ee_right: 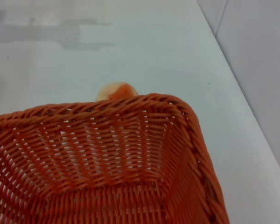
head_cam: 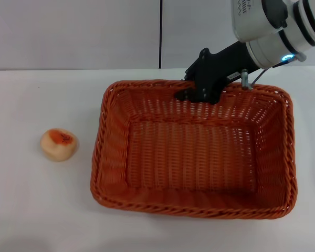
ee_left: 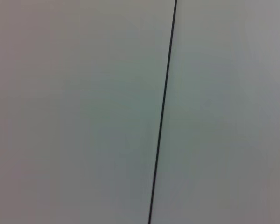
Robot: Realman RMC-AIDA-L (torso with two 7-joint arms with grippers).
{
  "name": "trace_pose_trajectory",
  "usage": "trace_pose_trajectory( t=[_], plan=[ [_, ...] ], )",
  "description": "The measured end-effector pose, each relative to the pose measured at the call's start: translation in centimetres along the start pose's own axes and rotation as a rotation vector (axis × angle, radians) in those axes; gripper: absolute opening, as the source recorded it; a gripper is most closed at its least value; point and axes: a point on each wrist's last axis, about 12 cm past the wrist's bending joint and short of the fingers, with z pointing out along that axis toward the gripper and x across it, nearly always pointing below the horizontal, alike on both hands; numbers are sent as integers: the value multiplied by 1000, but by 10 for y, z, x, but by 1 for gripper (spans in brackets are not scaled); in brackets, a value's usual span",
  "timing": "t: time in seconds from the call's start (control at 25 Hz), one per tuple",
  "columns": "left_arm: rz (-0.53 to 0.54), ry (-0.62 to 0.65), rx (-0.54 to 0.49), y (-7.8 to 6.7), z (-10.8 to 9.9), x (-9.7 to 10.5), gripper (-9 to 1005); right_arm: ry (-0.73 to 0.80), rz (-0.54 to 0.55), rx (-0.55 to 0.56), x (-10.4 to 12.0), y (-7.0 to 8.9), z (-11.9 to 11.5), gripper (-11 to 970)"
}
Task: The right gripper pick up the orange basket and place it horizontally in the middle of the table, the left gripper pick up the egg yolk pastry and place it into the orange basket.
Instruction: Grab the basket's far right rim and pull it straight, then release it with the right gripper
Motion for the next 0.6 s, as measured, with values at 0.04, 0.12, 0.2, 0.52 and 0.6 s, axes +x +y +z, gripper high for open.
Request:
trace_pose_trajectory(
  t=[0.04,0.12,0.2,0.52,0.6],
  plan=[
    [-2,1,4,-1,0,0,779,-6,0,-2,0,1,1,154],
    [-8,1,19,-3,3,1,778,-25,2,-12,-1,4,7,154],
    [-10,-1,24,-4,4,1,778,-27,3,-13,-1,4,8,154],
    [-18,-5,47,-7,10,3,776,-47,-38,-46,-8,10,18,154],
    [-20,-4,52,-8,10,3,776,-48,-44,-50,-9,11,19,153]
  ],
)
